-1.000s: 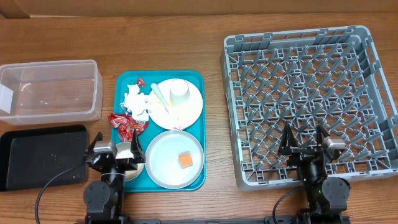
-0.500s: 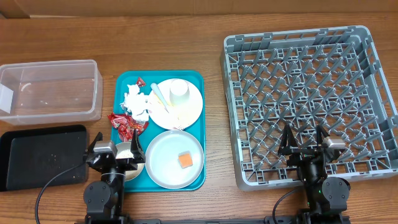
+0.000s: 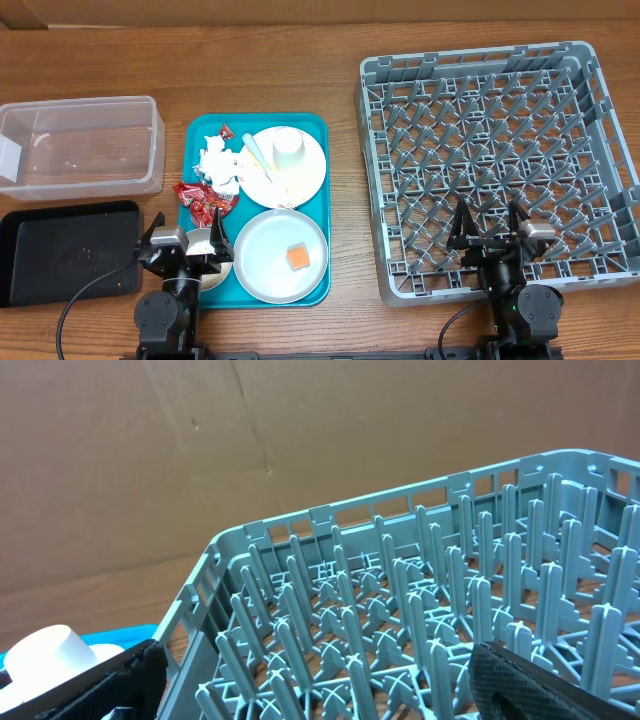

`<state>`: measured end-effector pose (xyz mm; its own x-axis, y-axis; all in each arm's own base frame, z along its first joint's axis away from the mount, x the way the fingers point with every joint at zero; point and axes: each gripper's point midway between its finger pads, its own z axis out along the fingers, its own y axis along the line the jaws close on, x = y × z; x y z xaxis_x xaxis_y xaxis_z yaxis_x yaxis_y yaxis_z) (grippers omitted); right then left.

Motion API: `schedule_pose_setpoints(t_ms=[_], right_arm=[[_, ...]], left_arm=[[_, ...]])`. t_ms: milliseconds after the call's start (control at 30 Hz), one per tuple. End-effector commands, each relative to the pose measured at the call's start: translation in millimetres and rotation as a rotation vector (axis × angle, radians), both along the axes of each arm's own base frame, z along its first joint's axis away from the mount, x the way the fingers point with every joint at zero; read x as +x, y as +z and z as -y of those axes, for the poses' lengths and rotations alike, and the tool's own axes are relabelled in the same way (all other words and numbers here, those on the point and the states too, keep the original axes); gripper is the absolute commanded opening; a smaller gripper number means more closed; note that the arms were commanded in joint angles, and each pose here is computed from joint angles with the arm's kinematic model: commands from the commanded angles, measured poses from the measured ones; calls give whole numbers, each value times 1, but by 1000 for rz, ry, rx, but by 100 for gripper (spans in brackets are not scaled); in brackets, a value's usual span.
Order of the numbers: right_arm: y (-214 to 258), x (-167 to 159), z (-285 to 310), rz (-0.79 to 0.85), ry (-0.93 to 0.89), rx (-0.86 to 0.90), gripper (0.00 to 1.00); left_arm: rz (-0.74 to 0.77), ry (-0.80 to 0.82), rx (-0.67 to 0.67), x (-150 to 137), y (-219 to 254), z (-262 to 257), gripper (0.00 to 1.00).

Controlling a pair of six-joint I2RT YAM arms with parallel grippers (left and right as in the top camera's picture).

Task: Sort waste into correct bins and load items into the dishwasher rack

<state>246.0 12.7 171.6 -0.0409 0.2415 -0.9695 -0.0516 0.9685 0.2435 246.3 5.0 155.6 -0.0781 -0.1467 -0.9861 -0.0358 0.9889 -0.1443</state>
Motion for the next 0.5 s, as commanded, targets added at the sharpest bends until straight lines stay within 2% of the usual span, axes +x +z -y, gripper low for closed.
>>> schedule_pose_setpoints(t_ms=[0, 67, 167, 333, 467], right_arm=[[-2, 0, 2, 4, -12, -8, 100], [-2, 0, 2, 4, -12, -8, 100], [-2, 0, 2, 4, -12, -8, 100], [-2, 0, 2, 4, -12, -8, 100], [-2, 0, 2, 4, -12, -8, 100]], left_arm=[[6, 5, 20, 0, 1, -1, 100], [10, -3, 7, 0, 1, 1, 100], [16, -144, -200, -1, 6, 28, 100], [18, -210, -445, -3, 14, 41, 100], [32, -321, -457, -9, 28, 58, 100]])
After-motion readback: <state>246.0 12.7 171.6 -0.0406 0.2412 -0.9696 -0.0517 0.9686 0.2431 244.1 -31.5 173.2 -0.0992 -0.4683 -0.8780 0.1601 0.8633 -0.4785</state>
